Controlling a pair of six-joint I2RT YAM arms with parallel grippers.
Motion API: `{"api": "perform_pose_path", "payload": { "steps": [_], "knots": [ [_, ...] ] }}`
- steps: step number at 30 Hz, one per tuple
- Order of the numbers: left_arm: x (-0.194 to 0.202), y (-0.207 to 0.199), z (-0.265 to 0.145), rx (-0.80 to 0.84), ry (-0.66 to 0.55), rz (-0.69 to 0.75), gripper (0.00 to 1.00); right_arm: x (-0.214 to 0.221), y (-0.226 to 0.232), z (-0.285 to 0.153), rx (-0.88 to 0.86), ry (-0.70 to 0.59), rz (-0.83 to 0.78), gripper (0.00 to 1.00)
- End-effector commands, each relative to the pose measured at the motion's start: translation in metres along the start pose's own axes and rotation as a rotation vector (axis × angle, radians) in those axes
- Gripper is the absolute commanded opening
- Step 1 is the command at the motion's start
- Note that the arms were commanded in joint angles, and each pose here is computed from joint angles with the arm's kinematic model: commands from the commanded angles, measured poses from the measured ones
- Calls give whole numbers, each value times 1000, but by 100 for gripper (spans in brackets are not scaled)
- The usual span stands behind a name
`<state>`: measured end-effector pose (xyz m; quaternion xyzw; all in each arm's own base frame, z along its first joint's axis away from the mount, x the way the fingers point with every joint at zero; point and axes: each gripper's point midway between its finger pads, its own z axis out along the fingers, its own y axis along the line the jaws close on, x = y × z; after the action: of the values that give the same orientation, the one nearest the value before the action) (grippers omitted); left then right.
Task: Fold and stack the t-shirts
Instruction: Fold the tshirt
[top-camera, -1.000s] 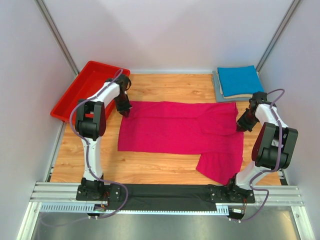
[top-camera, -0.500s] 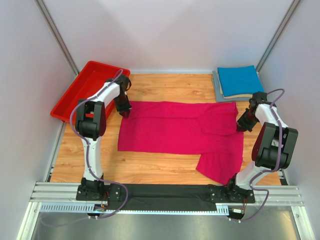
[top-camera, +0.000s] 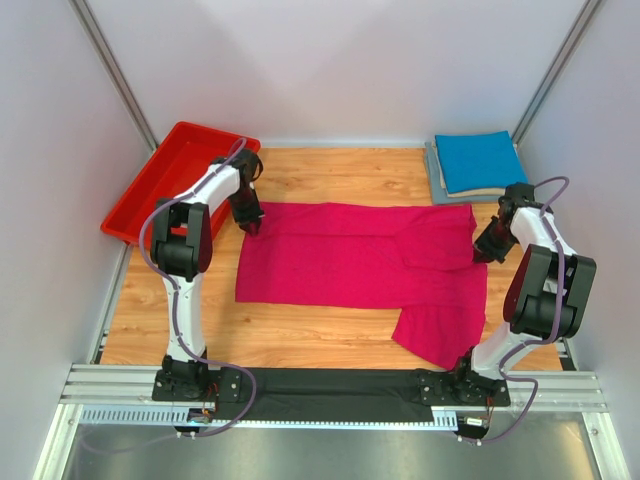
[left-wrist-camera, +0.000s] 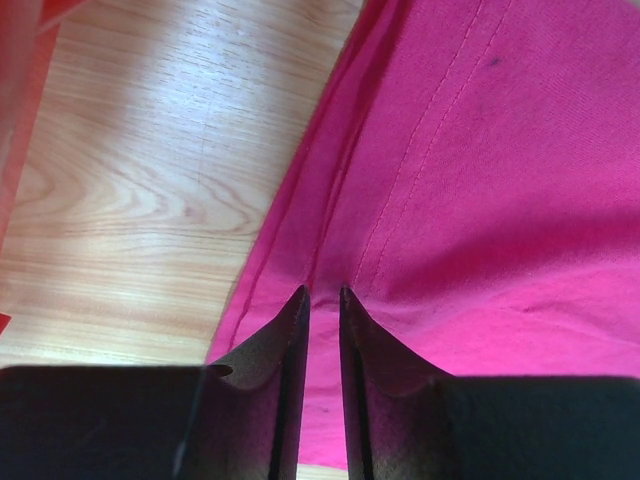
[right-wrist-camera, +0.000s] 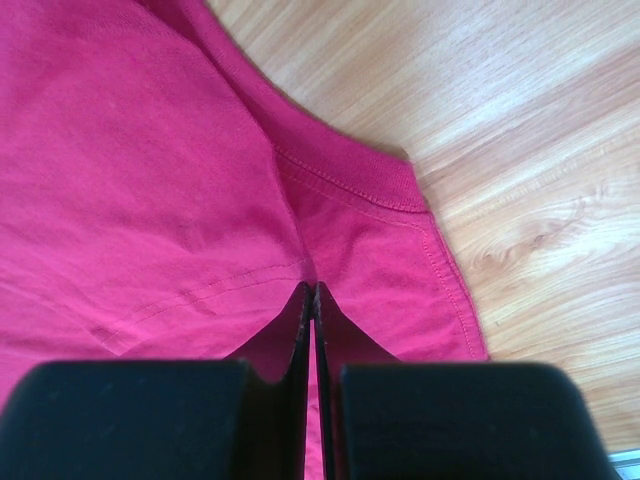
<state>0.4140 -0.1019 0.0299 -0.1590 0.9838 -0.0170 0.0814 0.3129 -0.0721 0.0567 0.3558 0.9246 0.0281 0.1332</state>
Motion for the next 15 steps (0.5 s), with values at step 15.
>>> {"api": "perform_pose_path", "payload": {
  "steps": [15],
  "knots": [
    [4,-2,3,-6,13,3,24,-16,4,-8,-11,-49,-9,0]
  ]
}}
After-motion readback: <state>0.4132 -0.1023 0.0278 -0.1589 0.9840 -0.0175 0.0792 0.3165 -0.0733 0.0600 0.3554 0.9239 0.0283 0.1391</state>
